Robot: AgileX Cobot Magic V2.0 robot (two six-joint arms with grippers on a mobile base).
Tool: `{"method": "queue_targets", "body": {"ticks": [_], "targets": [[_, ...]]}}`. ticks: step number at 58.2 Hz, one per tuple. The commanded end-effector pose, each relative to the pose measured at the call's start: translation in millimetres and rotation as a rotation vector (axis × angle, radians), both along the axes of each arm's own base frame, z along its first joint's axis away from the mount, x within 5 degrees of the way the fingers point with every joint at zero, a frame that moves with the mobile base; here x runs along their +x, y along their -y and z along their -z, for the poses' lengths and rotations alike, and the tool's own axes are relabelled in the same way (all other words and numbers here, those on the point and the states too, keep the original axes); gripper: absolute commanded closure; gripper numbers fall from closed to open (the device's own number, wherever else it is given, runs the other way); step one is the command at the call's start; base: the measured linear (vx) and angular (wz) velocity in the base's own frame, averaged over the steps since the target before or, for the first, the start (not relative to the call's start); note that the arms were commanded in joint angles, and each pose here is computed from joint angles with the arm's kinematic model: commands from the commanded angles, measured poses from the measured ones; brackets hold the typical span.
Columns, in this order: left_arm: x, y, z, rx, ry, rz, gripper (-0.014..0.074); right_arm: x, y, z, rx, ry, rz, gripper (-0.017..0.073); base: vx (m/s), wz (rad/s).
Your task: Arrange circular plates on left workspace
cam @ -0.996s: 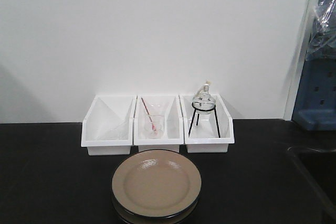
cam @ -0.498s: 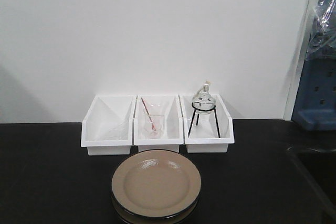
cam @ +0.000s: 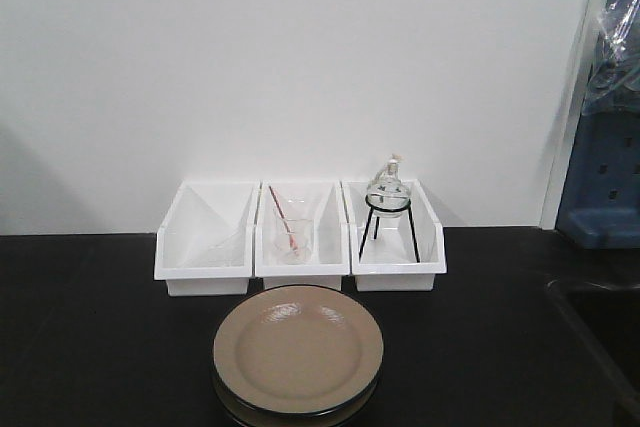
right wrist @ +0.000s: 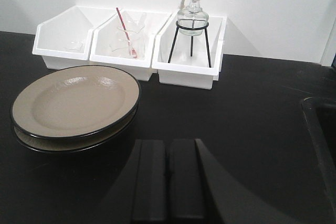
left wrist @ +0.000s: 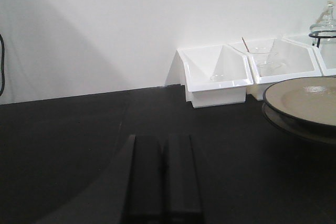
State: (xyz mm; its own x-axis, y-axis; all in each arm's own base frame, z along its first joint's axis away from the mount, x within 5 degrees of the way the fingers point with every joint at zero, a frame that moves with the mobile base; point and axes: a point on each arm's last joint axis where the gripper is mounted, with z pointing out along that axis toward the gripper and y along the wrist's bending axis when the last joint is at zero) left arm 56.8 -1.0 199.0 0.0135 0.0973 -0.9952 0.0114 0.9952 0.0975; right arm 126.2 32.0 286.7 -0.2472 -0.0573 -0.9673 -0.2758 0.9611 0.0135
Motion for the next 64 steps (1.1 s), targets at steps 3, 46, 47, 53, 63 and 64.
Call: {"method": "queue_targets", "body": {"ticks": [3,46,47,53,63,64], "targets": [[-1.1,-0.7,-4.3,-0.011,0.084,-0.006,0.0592,2.7,3.9,-15.3,0.008,0.085,0.044,0.0562,0.00,0.00],[-1.1,-0.7,-4.3,-0.011,0.084,-0.006,0.0591,-25.0,12.7,-11.1,-0.043,0.138,0.077,0.0561,0.00,0.00],[-1.1,-0.7,-4.3,-0.011,0.084,-0.006,0.0591,-27.0,13.7,-9.0,-0.028,0.143,0.086,0.0561,0.00,0.00],[-1.1,-0.7,-4.3,-0.011,0.084,-0.006,0.0591,-40.8,18.4,17.7,-0.016,0.175,0.115,0.0561,0.00,0.00],[-1.1,-0.7,-4.3,-0.011,0.084,-0.006,0.0591,-61.6,23.4,64.2,0.034,0.200,0.146,0.0561,0.00,0.00],[-1.1,-0.7,-4.3,-0.011,0.084,-0.006,0.0591,-62.8,24.0,67.5,0.038,0.202,0.154,0.0561,0.00,0.00]]}}
